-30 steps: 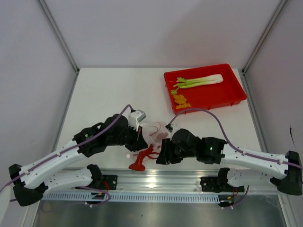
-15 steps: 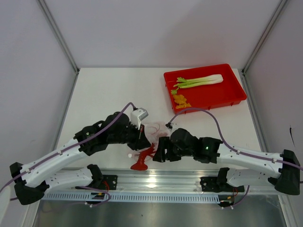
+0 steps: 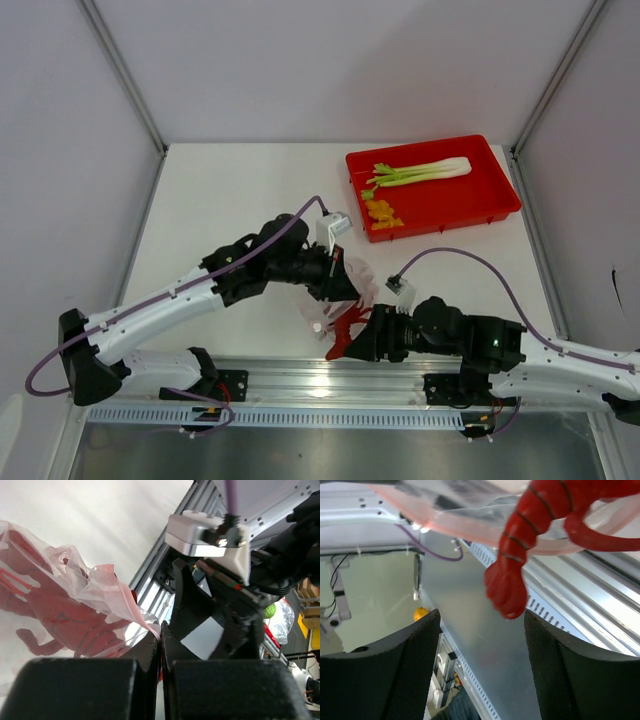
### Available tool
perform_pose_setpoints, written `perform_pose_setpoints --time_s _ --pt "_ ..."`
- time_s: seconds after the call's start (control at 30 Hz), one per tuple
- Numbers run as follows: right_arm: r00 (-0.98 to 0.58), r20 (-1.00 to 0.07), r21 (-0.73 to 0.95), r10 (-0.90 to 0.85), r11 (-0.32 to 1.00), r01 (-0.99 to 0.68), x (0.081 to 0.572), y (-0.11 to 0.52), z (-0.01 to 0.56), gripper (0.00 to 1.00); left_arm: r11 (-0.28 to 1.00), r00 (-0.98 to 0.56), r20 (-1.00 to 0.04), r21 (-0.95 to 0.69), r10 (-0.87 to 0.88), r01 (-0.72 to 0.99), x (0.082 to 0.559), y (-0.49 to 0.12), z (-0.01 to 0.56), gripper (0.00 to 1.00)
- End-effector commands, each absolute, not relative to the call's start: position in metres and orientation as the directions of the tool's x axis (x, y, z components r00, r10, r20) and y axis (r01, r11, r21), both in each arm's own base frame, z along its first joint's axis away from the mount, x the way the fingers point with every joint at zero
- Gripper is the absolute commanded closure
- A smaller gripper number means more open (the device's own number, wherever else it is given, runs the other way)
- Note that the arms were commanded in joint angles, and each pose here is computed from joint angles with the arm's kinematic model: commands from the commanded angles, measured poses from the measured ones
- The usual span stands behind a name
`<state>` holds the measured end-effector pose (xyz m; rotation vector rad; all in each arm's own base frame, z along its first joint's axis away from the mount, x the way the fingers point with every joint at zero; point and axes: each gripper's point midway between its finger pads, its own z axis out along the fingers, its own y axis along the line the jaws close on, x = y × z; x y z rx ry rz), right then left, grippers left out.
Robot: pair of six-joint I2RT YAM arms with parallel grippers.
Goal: Place the food in the zip-top bag and seal the zipper
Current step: Place the fake lobster in the zipper food storage bag.
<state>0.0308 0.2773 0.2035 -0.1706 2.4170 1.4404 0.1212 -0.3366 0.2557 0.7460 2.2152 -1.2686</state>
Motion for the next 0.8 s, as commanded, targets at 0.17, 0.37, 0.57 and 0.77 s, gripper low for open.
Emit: perform_pose_setpoints --time_s 0.17,0.37,0.57,0.77 --pt "-0.910 -0.360 0.788 0.207 0.590 -0.177 0.053 0.260 0.184 0.33 0.279 -0.698 -0.697 -0.646 0.162 0.710 0.119 -0.359 0.310 0.99" --pt "-0.894 -0.402 0.780 0.196 0.585 -0.223 0.059 0.278 0.181 0.37 0.263 -0.703 -0.691 -0.656 0.169 0.708 0.117 -0.363 0.310 0.99" --pt "-0.863 -0.466 0.748 0.197 0.608 -0.265 0.069 0.284 0.189 0.42 0.257 -0.707 -0.685 -0.661 0.179 0.705 0.115 -0.363 0.307 0.99" --pt "-0.858 -0.466 0.765 0.215 0.586 -0.269 0.070 0.287 0.198 0.48 0.255 -0.709 -0.681 -0.663 0.184 0.703 0.113 -0.363 0.305 0.99"
